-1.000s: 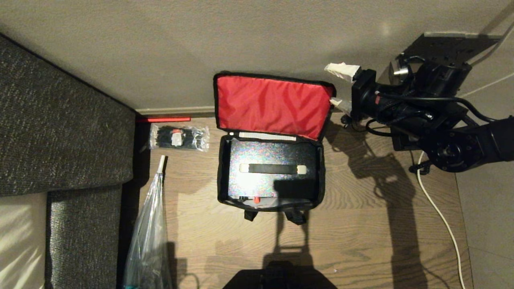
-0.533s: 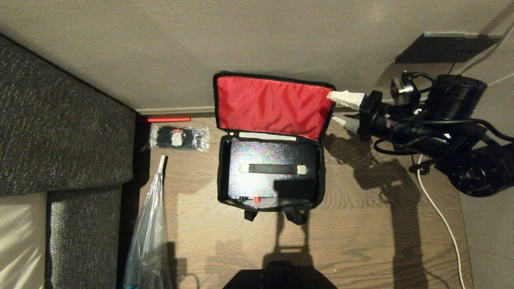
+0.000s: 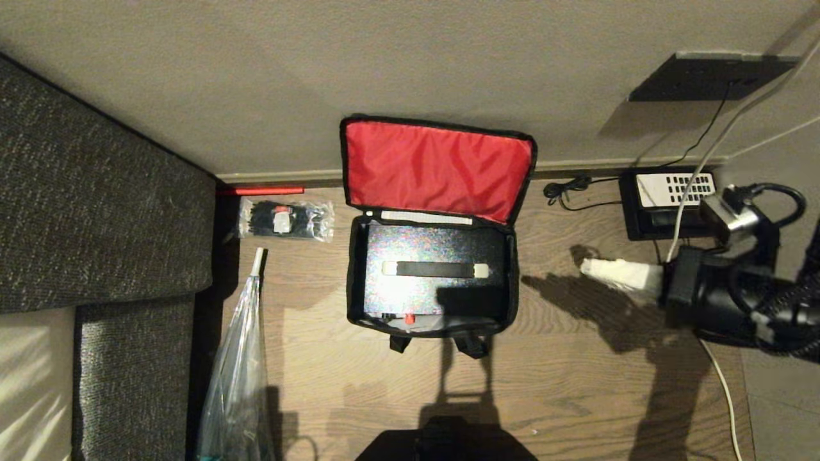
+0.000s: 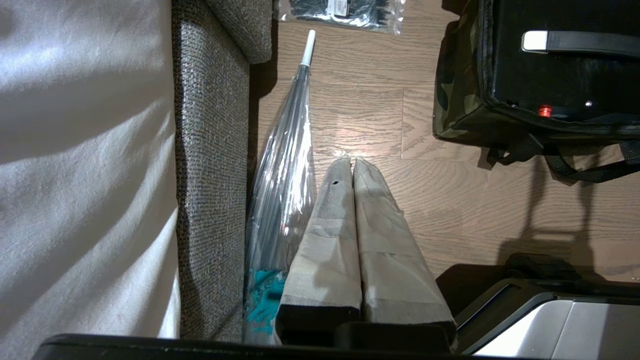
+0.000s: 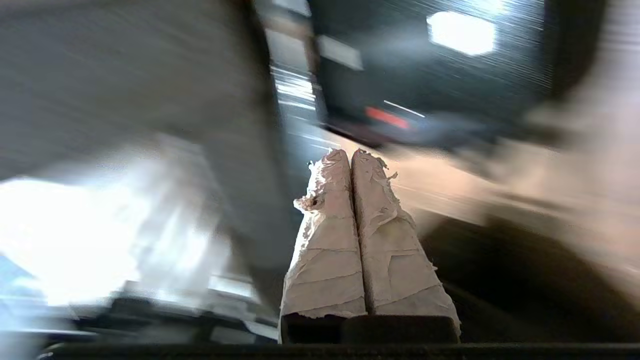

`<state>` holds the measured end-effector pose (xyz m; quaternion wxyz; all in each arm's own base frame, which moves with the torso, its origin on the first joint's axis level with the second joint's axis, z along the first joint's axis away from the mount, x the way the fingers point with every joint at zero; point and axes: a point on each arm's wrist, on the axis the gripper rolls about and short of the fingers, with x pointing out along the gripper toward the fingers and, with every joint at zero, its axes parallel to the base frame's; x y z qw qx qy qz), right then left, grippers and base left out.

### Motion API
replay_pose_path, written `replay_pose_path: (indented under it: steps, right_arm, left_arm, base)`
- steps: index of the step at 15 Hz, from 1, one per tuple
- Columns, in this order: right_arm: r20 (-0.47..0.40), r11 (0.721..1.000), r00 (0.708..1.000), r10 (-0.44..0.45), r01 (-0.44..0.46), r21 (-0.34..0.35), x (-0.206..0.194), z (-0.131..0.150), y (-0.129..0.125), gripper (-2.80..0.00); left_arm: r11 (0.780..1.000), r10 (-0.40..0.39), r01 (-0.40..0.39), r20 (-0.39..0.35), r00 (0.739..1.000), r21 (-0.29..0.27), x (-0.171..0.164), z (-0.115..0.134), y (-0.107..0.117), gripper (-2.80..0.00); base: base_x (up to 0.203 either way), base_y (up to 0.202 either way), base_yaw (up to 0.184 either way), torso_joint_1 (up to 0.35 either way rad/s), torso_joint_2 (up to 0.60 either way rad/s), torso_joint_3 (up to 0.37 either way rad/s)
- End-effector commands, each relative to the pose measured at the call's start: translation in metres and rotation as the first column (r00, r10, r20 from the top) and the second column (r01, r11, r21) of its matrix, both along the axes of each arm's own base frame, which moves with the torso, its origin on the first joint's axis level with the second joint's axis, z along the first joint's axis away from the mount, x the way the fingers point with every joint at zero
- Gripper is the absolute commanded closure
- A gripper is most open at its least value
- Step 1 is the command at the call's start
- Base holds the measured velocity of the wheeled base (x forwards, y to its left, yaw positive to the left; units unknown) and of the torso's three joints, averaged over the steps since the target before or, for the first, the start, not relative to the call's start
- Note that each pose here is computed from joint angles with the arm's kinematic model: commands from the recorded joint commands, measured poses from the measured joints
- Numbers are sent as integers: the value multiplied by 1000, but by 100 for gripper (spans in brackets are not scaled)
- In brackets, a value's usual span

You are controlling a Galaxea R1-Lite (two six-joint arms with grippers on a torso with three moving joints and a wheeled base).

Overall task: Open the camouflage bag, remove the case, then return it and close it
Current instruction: Grip the handle

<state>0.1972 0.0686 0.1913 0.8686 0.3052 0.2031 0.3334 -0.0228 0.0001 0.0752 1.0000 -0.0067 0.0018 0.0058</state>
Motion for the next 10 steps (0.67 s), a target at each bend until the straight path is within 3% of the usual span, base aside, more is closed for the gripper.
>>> replay_pose_path:
  steps: [1, 4, 6, 10]
  right_arm:
    - [165, 958, 985, -48, 93, -272, -59, -3, -20, 0]
    - [245, 901, 966, -79, 174, -397, -122, -10, -43, 0]
    - [297, 839, 949, -101, 242, -488, -160, -34, -56, 0]
    - [389, 754, 911, -138, 351, -555, -201, -85, -62, 0]
  left_arm:
    - [1000, 1, -1, -1, 1000, -2, 0, -1, 0, 0]
    - [1000, 1, -1, -1, 1000, -1, 0, -1, 0, 0]
    - [1000, 1, -1, -1, 1000, 0, 0, -1, 0, 0]
    - [1000, 1, -1, -1, 1000, -1, 0, -1, 0, 0]
  base:
    - [0, 0, 0, 0, 0, 0]
    - [0, 0, 0, 0, 0, 0]
    - [0, 0, 0, 0, 0, 0]
    - [0, 0, 0, 0, 0, 0]
